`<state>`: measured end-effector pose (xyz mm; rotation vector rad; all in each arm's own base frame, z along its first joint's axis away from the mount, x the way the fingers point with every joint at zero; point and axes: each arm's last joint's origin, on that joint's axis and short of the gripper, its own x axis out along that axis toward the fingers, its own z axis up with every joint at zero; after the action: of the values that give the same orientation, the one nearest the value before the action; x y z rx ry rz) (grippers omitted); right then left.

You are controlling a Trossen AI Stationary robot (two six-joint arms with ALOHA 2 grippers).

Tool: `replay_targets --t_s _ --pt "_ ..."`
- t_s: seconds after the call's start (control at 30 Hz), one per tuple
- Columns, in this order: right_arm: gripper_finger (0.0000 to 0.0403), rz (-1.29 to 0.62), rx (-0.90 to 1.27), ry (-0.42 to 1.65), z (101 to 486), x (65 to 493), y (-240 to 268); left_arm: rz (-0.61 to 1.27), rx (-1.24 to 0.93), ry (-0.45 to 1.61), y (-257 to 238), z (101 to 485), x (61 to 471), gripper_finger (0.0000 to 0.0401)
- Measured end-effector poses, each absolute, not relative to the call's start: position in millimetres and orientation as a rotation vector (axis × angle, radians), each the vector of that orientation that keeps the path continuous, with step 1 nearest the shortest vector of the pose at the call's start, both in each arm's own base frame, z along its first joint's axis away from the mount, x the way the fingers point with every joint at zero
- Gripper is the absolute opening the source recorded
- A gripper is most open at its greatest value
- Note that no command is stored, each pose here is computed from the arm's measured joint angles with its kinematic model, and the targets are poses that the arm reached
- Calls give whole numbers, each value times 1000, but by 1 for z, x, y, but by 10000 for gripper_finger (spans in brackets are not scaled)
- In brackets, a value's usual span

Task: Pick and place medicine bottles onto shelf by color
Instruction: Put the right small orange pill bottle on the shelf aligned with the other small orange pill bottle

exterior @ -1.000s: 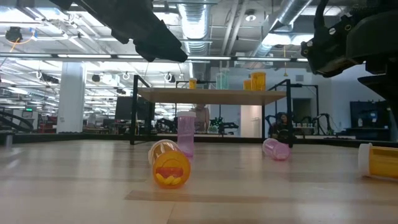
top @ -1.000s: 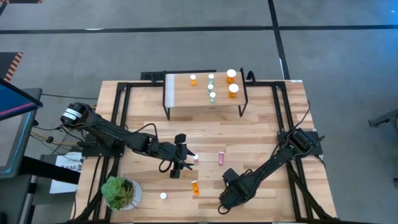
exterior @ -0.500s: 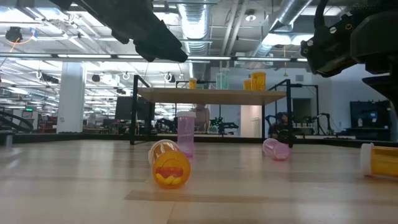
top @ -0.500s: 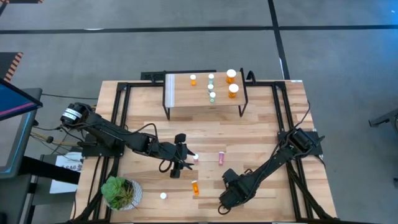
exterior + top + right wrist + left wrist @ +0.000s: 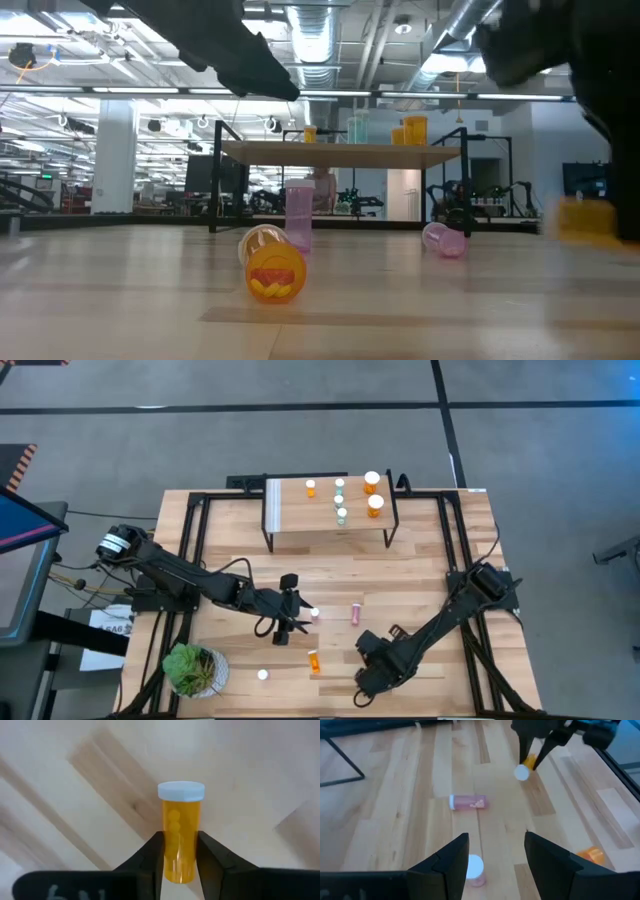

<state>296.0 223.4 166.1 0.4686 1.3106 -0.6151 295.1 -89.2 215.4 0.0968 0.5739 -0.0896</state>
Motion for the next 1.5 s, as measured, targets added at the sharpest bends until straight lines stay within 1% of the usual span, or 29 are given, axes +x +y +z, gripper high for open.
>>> replay_targets --t_s 0.2,0.47,0.57,0.67,0.8,0.93,1.03,1.17,1.27,1.33,1.5 --pt "116 -568 386 1071 205 288 222 -79 96 528 -85 234 283 180" --pt "120 -455 180 719 253 295 213 -203 79 279 -88 259 284 180" --pt "121 -427 118 652 263 303 207 -241 74 220 -87 264 286 180" --pt "121 -407 56 627 269 311 199 -237 78 201 -83 267 287 180" --pt "121 -423 -4 652 273 319 181 -207 73 187 -73 273 286 180" --pt "121 -462 -12 694 273 323 163 -202 65 175 -67 277 284 180" --pt "121 -474 -12 697 266 323 154 -208 66 185 -67 276 283 180" --pt "121 -459 32 671 246 315 142 -205 54 214 -67 273 283 180" --pt "121 -431 81 605 231 304 131 -204 44 224 -67 272 283 180" --pt "121 -375 121 534 226 298 124 -204 43 223 -67 272 283 180" --pt "121 -212 126 310 227 292 108 -190 29 213 -67 268 289 180"
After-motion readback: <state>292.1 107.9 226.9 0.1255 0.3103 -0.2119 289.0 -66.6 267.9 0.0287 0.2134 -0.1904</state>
